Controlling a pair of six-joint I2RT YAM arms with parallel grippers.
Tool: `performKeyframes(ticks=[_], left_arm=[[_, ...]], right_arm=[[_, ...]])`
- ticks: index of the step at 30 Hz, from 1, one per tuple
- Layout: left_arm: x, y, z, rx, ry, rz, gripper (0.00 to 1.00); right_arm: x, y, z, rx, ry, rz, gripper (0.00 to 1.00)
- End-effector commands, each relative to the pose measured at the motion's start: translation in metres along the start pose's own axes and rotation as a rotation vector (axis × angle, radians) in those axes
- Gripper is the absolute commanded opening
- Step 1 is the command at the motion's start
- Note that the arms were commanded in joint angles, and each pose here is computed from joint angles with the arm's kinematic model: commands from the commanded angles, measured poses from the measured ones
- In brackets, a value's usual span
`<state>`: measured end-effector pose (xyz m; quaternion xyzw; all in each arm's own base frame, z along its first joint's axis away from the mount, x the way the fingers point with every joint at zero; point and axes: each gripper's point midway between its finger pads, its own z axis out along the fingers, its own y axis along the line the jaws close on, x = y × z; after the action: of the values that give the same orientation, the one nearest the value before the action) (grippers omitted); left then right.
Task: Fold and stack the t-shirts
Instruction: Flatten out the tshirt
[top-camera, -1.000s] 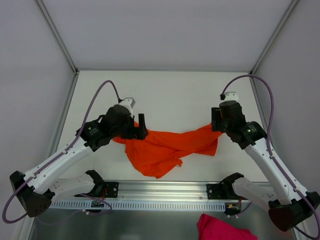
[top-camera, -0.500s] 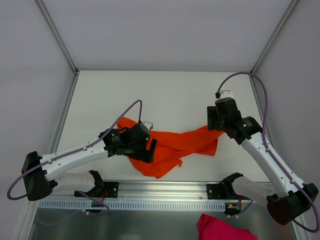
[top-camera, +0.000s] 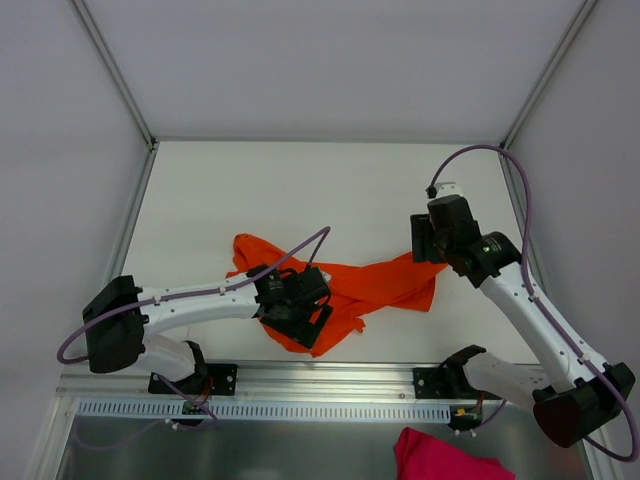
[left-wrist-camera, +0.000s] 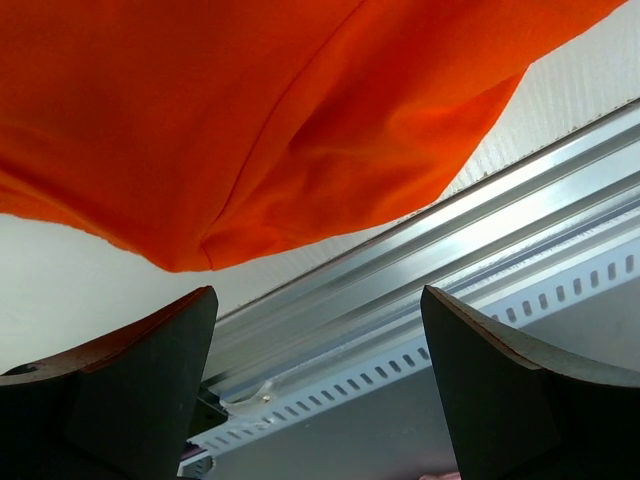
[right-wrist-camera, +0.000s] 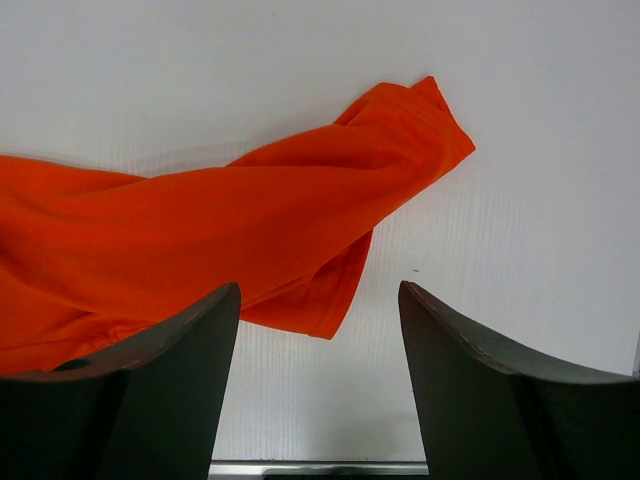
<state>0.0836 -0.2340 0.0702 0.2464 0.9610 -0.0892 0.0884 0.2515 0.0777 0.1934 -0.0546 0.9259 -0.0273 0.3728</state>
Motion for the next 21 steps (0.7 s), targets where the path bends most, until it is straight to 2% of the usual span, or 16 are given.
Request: performKeyframes(ticks=[1,9,15,21], left_arm=[[-0.011,-0.020,0.000,0.056,-0.026,0.073,0.84],[-0.016,-0.052,0.015,0.086,0.006,0.233,0.84],[-0.012,-0.064,0.018,0.138,0.032,0.269,0.85],[-0.006,-0.067,0.036,0.119,0.077,0.295,0.85]], right_arm=[[-0.006,0.006,-0.006,-0.029,-0.006,0.009,0.69],[0.002,0.009,-0.003,-0.037,0.027,0.001,0.69],[0.007,0.005,-0.005,-0.025,0.032,-0.002,0.68],[0.005,0.001,-0.008,-0.011,0.028,-0.016,0.68]])
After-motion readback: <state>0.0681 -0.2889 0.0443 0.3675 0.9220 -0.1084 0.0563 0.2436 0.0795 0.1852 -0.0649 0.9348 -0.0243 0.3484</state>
